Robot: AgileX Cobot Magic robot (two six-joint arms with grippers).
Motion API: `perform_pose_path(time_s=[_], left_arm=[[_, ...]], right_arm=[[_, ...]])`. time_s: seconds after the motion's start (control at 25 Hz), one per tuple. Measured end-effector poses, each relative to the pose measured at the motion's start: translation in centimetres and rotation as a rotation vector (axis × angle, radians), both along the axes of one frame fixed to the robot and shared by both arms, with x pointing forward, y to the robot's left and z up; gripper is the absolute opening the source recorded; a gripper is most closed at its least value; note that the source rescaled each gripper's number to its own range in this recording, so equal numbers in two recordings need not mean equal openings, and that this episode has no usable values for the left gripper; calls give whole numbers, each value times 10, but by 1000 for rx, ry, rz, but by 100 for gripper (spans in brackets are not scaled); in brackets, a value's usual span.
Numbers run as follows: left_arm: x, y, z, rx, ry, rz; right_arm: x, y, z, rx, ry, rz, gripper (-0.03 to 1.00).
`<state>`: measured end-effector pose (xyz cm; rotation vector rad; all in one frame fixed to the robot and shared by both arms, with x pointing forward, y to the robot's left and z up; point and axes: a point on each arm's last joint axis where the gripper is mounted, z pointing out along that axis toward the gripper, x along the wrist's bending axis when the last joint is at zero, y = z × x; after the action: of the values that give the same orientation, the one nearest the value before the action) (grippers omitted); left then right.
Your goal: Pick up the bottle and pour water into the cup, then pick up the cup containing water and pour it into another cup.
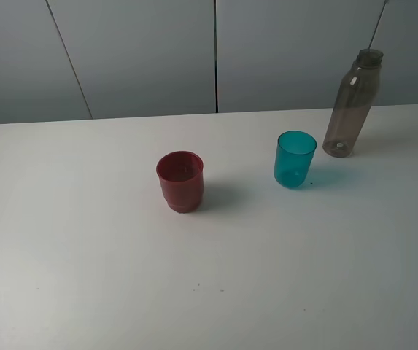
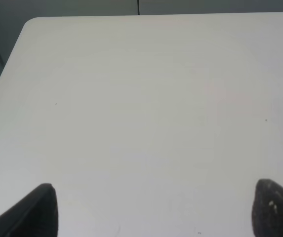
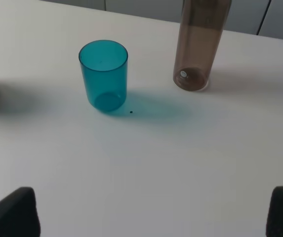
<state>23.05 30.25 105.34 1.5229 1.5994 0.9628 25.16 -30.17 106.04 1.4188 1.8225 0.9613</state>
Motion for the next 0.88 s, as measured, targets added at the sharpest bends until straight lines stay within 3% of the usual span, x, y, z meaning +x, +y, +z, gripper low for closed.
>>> perform_pose_path(time_s=[0.56, 0.88], left_arm=[[0, 0, 0, 0, 0, 0], [0, 0, 0, 0, 0, 0]], right_arm=[[-11, -3, -9, 3, -31, -5, 100], [-13, -4, -9, 4, -33, -187, 100]])
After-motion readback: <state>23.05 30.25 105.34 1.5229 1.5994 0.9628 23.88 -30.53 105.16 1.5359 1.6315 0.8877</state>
